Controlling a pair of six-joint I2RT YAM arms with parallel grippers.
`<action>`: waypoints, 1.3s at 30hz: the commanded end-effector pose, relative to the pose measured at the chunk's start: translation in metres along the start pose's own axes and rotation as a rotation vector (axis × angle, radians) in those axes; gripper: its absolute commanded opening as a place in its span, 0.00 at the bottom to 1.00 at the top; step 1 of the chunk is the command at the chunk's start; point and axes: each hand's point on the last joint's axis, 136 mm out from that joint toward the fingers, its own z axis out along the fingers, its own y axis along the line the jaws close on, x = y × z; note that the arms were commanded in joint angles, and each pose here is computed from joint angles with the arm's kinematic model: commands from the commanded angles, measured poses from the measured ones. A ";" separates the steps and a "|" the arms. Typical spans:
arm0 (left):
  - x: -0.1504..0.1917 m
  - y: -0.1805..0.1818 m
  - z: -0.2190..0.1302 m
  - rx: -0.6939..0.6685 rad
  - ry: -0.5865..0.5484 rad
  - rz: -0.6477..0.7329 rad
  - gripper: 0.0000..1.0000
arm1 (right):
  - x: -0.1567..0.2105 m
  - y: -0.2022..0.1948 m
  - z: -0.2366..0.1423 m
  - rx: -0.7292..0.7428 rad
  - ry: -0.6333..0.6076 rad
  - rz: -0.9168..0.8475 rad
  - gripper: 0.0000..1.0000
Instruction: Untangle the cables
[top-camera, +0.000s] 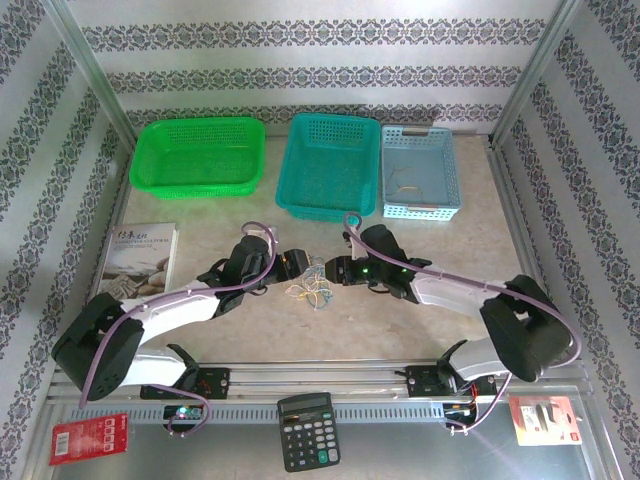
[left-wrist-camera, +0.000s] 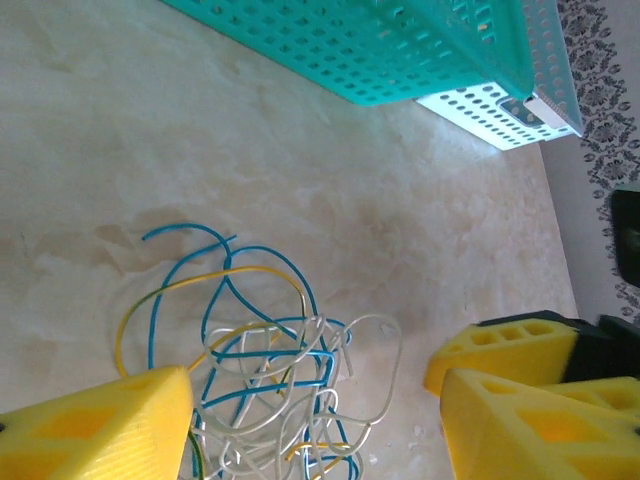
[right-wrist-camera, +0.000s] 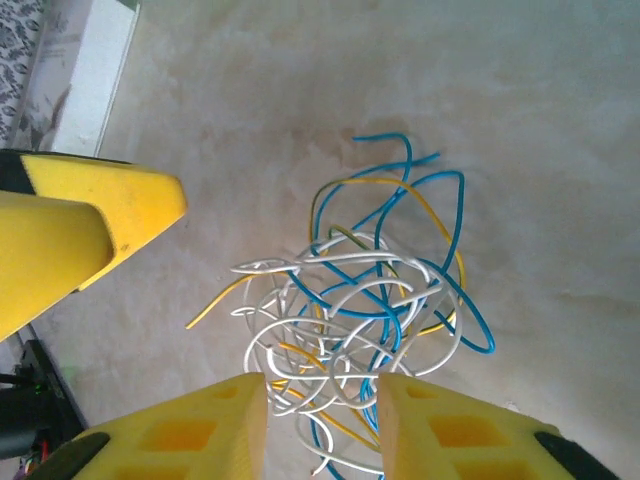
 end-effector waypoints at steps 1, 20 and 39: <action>-0.012 0.001 -0.011 -0.038 -0.070 0.028 0.71 | -0.007 0.010 -0.009 0.042 -0.022 -0.068 0.39; -0.032 0.037 -0.060 -0.173 -0.233 0.016 0.91 | -0.008 0.014 0.029 0.219 0.079 -0.265 0.44; -0.029 0.041 -0.060 -0.169 -0.232 0.018 0.93 | -0.005 0.015 0.038 0.210 0.119 -0.271 0.00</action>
